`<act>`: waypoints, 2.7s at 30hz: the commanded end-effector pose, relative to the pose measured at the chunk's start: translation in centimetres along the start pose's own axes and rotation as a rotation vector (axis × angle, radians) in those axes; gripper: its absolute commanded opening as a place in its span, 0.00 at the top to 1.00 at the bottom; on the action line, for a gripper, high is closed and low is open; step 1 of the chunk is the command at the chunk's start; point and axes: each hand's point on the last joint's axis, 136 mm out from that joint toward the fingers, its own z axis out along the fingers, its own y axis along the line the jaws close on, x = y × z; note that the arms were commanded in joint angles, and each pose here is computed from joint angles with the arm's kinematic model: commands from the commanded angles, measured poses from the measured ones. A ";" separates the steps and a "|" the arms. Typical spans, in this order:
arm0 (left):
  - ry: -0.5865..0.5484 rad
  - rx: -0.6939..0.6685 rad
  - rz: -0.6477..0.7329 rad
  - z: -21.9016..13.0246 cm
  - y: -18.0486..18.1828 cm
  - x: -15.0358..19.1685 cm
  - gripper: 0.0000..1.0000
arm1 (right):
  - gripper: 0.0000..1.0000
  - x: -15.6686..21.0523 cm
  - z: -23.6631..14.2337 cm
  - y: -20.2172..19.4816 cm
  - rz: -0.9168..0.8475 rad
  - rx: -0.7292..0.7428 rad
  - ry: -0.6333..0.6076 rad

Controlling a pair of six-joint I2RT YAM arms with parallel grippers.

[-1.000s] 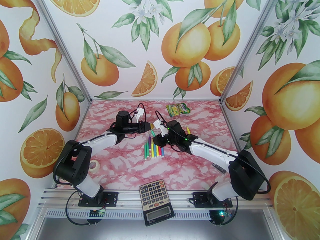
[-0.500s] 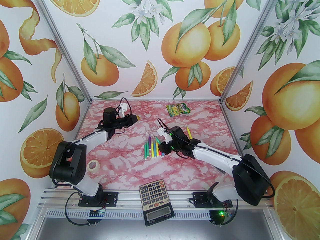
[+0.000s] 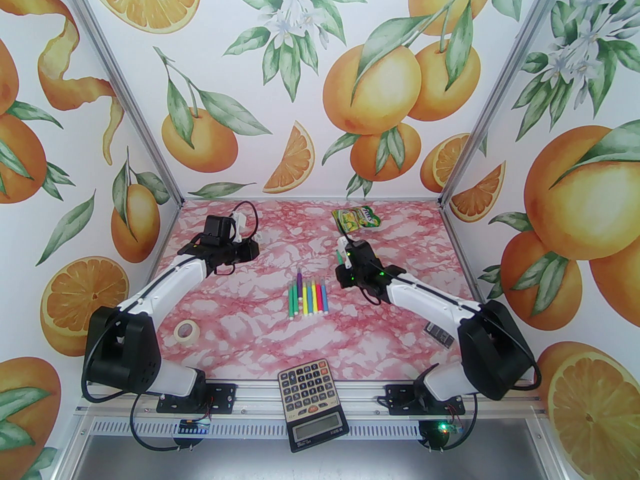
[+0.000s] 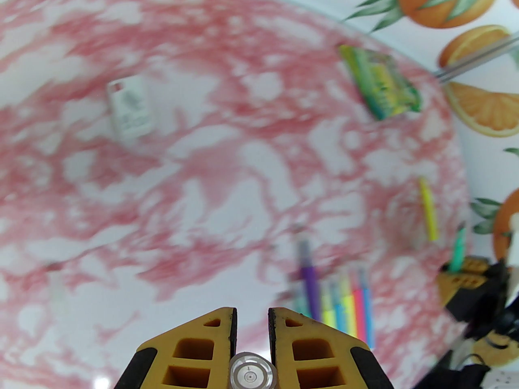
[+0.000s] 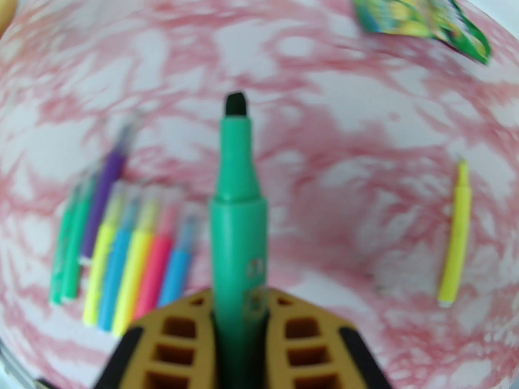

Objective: Open the pen caps

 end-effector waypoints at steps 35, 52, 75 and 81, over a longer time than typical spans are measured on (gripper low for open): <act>0.339 -0.418 0.133 7.5 9.5 4.4 1.00 | 0.89 2.0 5.7 -11.4 0.164 0.345 0.274; 0.359 -0.406 0.132 8.3 9.5 4.8 0.82 | 0.77 3.1 6.2 -11.5 0.157 0.350 0.331; 0.218 -0.263 0.121 4.2 5.4 1.4 0.58 | 0.67 0.5 2.8 -8.3 0.050 0.270 0.253; 0.134 -0.150 0.139 2.5 3.2 0.7 0.46 | 0.66 0.5 1.9 -3.6 0.007 0.106 0.238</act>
